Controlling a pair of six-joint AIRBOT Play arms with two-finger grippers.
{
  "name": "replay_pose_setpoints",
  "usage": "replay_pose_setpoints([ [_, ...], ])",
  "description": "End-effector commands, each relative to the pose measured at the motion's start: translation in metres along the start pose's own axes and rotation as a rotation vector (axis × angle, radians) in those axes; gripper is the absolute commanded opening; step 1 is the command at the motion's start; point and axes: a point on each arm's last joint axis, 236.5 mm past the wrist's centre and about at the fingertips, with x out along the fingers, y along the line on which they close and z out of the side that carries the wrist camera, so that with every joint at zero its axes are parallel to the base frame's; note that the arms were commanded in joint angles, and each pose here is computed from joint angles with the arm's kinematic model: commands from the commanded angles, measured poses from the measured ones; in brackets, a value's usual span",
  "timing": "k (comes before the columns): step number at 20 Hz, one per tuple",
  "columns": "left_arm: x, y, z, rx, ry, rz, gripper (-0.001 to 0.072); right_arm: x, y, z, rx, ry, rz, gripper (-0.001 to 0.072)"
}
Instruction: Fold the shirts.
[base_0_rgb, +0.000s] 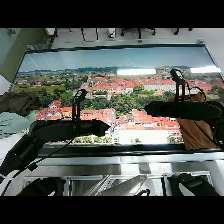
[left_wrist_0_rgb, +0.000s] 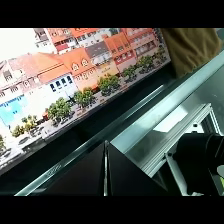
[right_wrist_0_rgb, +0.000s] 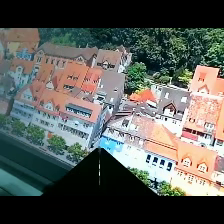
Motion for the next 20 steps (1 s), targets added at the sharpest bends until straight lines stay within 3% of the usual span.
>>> replay_pose_setpoints([
  [1,-0.014,-0.003,0.005,0.051,-0.039,0.016,0.0022,0.000,0.000,0.000,0.000,0.001,0.000,0.0016],
  [4,-0.037,0.024,0.011,0.100,-0.077,0.136,0.0022,0.001,-0.001,-0.001,0.001,0.004,-0.001,0.0016],
  [7,-0.094,0.117,0.025,0.091,-0.119,0.464,0.0024,0.001,-0.001,-0.001,0.001,0.004,-0.001,0.0016],
  [8,-0.122,0.154,0.032,0.082,-0.144,0.603,0.0221,0.001,-0.001,-0.001,0.001,0.004,-0.001,0.0016],
  [9,-0.155,0.196,0.040,0.083,-0.170,0.762,0.0711,0.001,-0.001,-0.001,0.001,0.004,-0.001,0.0016],
  [11,-0.214,0.267,0.055,0.112,-0.197,1.017,0.0712,0.001,-0.001,-0.001,0.001,0.004,-0.001,0.0016],
  [13,-0.259,0.330,0.074,0.155,-0.241,1.185,0.0711,0.001,-0.001,-0.001,0.001,0.004,-0.001,0.0016],
  [16,-0.296,0.423,0.086,0.076,-0.339,1.284,0.0711,0.001,-0.001,0.000,0.001,0.003,-0.001,0.0016],
  [20,-0.290,0.530,0.069,-0.081,-0.217,1.288,0.0712,0.001,-0.001,0.000,0.001,0.003,-0.001,0.0016],
])
